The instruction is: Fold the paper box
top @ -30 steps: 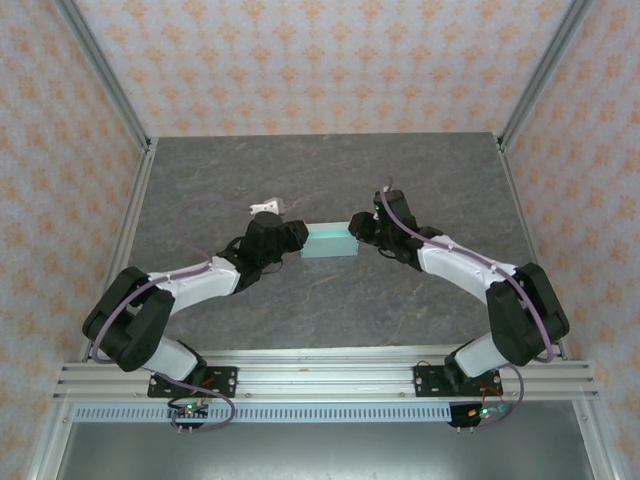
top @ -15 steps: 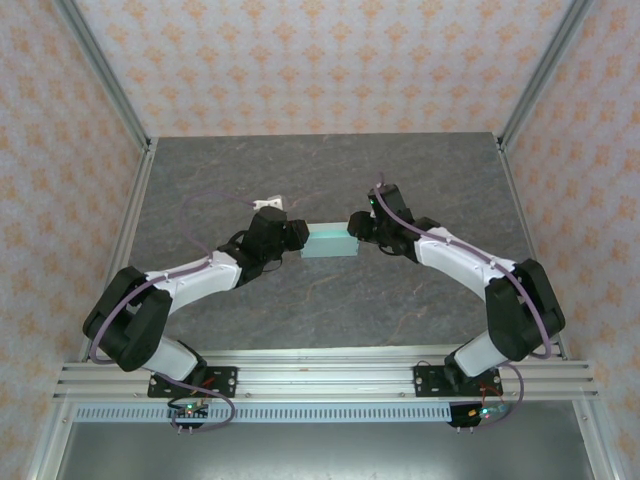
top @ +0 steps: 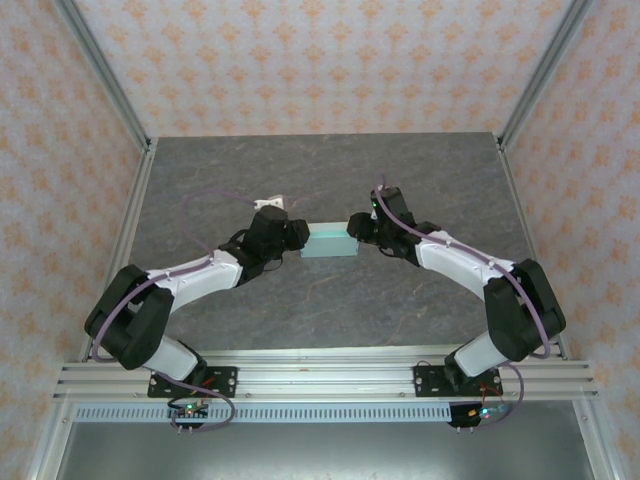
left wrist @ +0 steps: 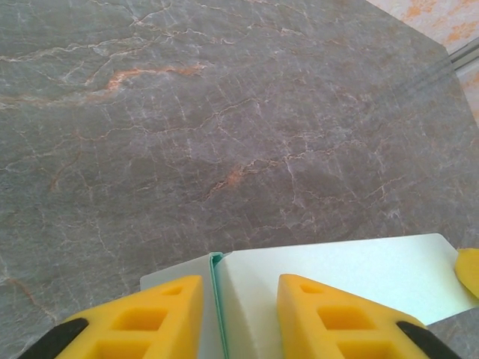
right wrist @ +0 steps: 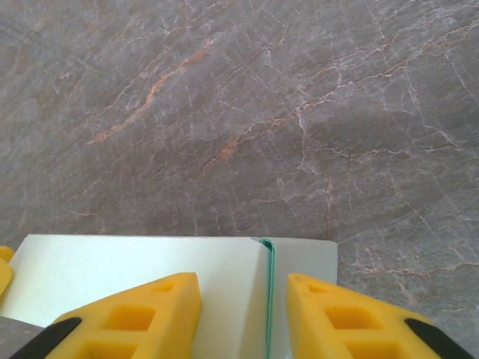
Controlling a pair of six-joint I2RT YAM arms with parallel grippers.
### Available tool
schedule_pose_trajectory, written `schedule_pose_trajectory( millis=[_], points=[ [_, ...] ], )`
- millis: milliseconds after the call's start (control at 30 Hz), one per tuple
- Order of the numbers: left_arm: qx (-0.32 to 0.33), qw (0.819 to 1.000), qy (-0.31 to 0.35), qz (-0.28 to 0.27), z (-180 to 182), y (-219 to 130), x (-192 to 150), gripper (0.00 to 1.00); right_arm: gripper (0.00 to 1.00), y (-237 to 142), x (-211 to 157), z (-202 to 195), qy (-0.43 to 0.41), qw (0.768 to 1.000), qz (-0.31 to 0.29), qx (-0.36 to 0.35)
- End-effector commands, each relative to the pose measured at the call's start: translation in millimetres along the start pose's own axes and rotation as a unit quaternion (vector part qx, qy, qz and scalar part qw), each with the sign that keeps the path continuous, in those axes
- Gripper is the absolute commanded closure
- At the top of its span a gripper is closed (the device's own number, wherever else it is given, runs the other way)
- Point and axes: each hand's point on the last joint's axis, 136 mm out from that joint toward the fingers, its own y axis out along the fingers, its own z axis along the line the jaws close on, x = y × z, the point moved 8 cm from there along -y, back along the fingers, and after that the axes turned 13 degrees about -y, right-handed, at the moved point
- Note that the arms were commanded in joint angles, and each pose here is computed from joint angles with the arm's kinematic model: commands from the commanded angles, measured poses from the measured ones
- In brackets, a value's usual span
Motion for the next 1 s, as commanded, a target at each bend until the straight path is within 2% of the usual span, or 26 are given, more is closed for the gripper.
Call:
schedule_pose_trajectory(
  millis=[0, 200, 667, 867, 967],
  points=[
    [0.144, 0.983, 0.012, 0.111, 71.8, 10.7, -52.6, 0.70, 0.66, 19.5, -81.0, -43.7, 0.019, 0.981, 0.169, -0.092],
    [0.150, 0.980, -0.001, 0.128, 89.9, 14.7, -69.2, 0.73, 0.68, 20.3, -92.1, -54.5, 0.036, 0.979, 0.176, -0.094],
    [0.144, 0.978, -0.049, 0.144, 116.3, 18.5, -94.5, 0.81, 0.77, 33.7, -117.2, -72.6, 0.119, 0.975, 0.185, -0.032],
    [0.136, 0.981, -0.037, 0.130, 102.9, 15.1, -82.7, 0.82, 0.77, 26.6, -101.9, -67.0, 0.106, 0.979, 0.169, -0.032],
    [0.130, 0.984, -0.024, 0.117, 87.8, 14.2, -69.6, 0.78, 0.76, 24.2, -85.3, -61.6, 0.092, 0.982, 0.160, -0.032]
  ],
)
